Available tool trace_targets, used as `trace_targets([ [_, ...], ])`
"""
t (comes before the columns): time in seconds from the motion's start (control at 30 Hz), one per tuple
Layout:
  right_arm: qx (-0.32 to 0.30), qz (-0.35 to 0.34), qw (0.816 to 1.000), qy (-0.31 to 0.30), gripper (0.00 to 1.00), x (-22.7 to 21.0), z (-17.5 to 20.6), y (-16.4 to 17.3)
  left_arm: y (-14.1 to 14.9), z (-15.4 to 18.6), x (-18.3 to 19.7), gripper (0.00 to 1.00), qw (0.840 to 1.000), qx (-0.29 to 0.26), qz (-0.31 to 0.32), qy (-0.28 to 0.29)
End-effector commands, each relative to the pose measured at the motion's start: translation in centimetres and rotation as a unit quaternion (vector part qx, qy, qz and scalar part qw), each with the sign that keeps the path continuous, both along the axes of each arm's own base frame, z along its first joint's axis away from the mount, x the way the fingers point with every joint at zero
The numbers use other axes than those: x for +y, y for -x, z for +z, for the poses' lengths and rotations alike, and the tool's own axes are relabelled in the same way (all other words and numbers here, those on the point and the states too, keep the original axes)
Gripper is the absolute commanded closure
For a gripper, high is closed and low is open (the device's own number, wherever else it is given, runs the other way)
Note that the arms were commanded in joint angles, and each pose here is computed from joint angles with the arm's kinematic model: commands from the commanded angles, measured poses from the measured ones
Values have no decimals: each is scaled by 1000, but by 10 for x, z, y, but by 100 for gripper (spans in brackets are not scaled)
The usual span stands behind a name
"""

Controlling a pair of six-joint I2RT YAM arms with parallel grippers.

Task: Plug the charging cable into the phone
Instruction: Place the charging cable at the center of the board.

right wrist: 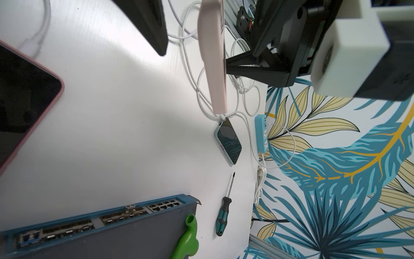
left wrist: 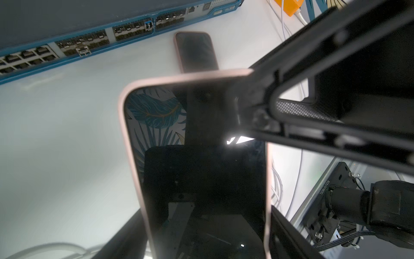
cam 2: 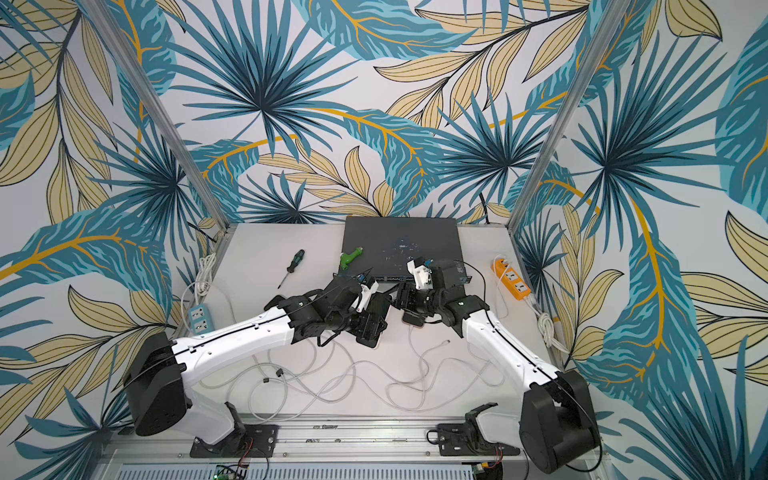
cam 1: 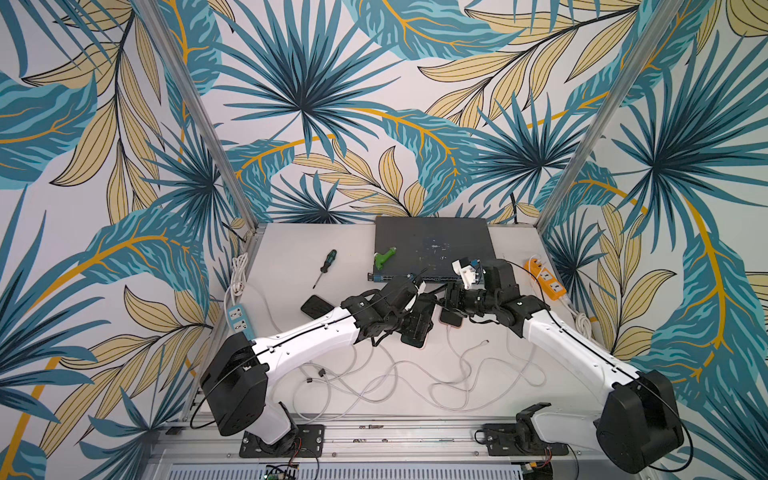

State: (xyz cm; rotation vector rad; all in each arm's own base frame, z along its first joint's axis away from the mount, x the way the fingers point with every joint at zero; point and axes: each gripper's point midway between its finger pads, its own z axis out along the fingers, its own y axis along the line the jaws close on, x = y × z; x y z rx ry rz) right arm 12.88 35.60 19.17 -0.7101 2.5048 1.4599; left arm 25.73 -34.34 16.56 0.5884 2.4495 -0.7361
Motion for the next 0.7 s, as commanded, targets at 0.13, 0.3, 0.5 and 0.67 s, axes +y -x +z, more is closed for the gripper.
trace_targets([
  [0.13,31,19,999,-13,55,12,-5,3,-3,28,-11,63,998,-35,-16,44],
  [0.3,38,20,999,-12,69,17,-11,1,-2,28,-10,63,998,-35,-18,40],
  [0.5,28,23,999,-26,93,20,-3,-1,-1,32,-13,52,998,-33,-25,45],
  [0.67,-18,20,998,-55,100,18,25,-5,7,54,-15,20,997,-31,-43,65],
])
